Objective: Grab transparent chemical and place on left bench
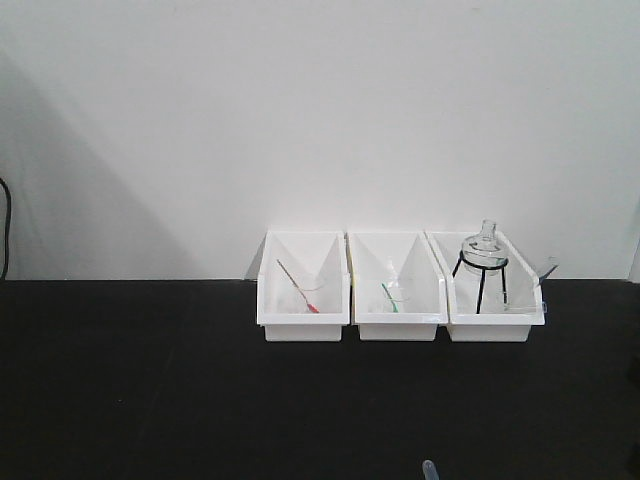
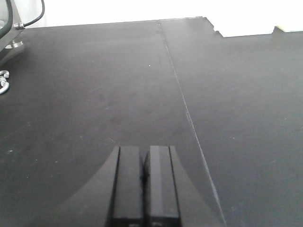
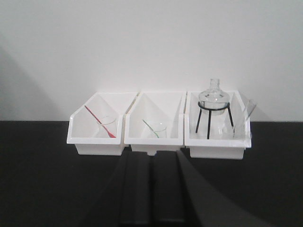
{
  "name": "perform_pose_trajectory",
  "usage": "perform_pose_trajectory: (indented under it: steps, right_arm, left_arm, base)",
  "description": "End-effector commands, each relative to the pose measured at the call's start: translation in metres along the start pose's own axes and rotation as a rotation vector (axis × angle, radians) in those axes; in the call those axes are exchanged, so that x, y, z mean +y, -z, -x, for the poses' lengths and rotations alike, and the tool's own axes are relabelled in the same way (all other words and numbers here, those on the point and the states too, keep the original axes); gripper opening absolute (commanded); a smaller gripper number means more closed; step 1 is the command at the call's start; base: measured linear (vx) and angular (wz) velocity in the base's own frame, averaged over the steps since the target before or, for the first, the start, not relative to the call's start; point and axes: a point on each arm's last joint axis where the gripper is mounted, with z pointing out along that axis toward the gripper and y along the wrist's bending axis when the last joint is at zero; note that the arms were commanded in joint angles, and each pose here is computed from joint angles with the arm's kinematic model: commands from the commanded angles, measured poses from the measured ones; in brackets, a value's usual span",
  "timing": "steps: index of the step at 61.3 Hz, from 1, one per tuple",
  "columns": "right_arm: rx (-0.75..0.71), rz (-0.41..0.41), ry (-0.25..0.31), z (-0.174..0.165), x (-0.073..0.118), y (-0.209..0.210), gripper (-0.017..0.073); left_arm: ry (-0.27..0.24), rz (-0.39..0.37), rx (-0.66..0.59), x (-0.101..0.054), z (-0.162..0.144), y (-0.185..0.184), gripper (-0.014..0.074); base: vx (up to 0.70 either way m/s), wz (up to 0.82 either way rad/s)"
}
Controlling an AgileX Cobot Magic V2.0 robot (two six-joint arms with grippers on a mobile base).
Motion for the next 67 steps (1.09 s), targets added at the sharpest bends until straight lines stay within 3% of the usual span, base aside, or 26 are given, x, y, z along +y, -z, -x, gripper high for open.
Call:
perform_pose_trajectory:
  steps: [1,5,10,17,36,67]
  right_arm:
    - [-0.005,-0.054,-0.092,0.008,-0.004,0.008,-0.0008]
    - [0.033,-0.072,-0.052,-0.001,-0.006,0.016,-0.0008]
    - [0.025,-0.063,0.039,-0.016,-0.006,0.032,-0.0008]
    - [-0.003,-0.058,0.086,-0.044,-0.008,0.054,-0.0008]
    - [-0.118,-0.051,0.085,-0.125,-0.015,0.090,-0.0008]
    - [-0.086,-0.053,0.092,-0.128,-0.016,0.089,-0.0008]
  left_arm:
    - [0.009,0.002,-0.081,0.000,0.003,0.001,-0.0003]
    - [0.009,0.002,-0.081,0.000,0.003,0.001,-0.0003]
    - [0.009,0.002,-0.081,0.000,0.003,0.001,-0.0003]
    - [0.009,0.002,-0.081,0.000,0.003,0.001,-0.0003]
    - [0.009,0.002,-0.081,0.000,0.003,0.001,-0.0003]
    - [0.009,0.002,-0.081,0.000,0.003,0.001,-0.0003]
  base:
    - [0.00,0.00]
    - [0.00,0.00]
    - [0.00,0.00]
    - [0.00,0.00]
    - [0.00,0.00]
    - [0.00,0.00]
